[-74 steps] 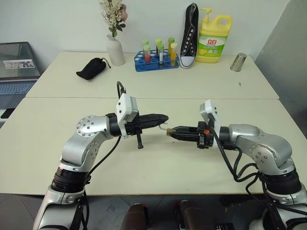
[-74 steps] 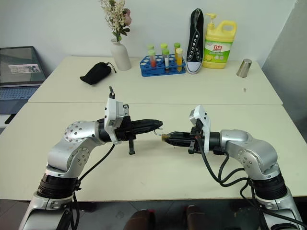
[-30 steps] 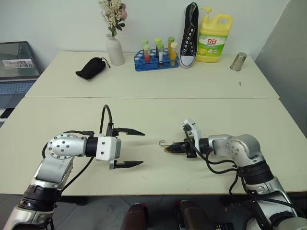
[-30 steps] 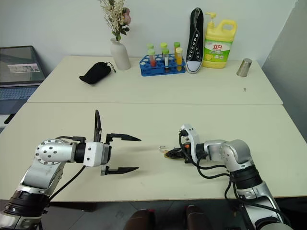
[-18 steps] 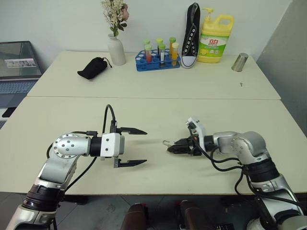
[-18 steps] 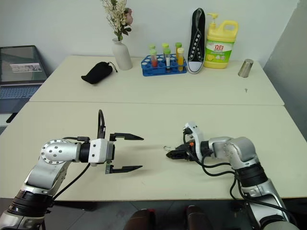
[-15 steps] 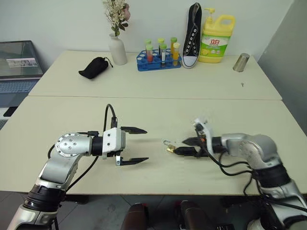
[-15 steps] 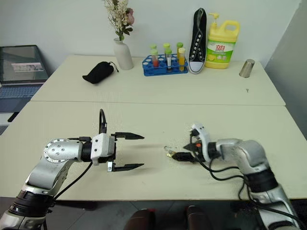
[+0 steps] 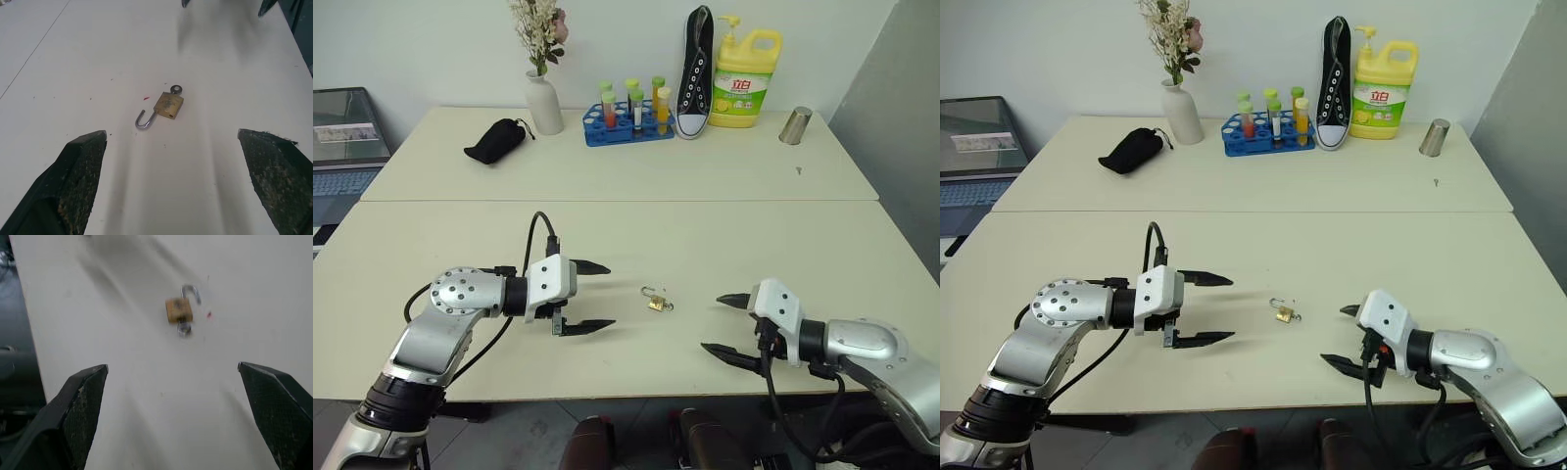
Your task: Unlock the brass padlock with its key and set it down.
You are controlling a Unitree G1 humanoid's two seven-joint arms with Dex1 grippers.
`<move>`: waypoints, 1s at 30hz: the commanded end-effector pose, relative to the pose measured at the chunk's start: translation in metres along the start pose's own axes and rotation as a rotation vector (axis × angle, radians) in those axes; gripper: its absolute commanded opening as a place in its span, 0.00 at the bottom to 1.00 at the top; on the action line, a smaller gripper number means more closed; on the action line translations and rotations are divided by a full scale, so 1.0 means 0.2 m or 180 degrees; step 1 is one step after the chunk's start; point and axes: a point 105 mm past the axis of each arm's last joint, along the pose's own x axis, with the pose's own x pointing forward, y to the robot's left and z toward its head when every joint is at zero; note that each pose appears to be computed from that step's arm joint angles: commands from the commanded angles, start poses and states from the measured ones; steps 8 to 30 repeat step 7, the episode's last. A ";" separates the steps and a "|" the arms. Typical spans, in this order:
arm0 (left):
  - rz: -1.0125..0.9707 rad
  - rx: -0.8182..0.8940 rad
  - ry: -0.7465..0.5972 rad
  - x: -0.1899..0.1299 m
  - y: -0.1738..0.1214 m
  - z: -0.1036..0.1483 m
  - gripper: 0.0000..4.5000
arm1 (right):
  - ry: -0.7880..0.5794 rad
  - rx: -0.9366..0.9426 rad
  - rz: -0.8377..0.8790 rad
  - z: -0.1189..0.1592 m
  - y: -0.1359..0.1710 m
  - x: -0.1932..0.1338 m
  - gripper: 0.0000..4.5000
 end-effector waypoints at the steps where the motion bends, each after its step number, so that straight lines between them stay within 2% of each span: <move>1: -0.0072 0.0123 -0.0061 -0.03 0.01 0.03 1.00 | -0.0143 -0.0073 -0.0037 0.08 -0.01 -0.03 0.99; 30: -0.0150 0.0066 -0.0092 -0.04 -0.01 0.02 1.00 | -0.0083 -0.0081 -0.0020 0.07 -0.02 -0.03 0.99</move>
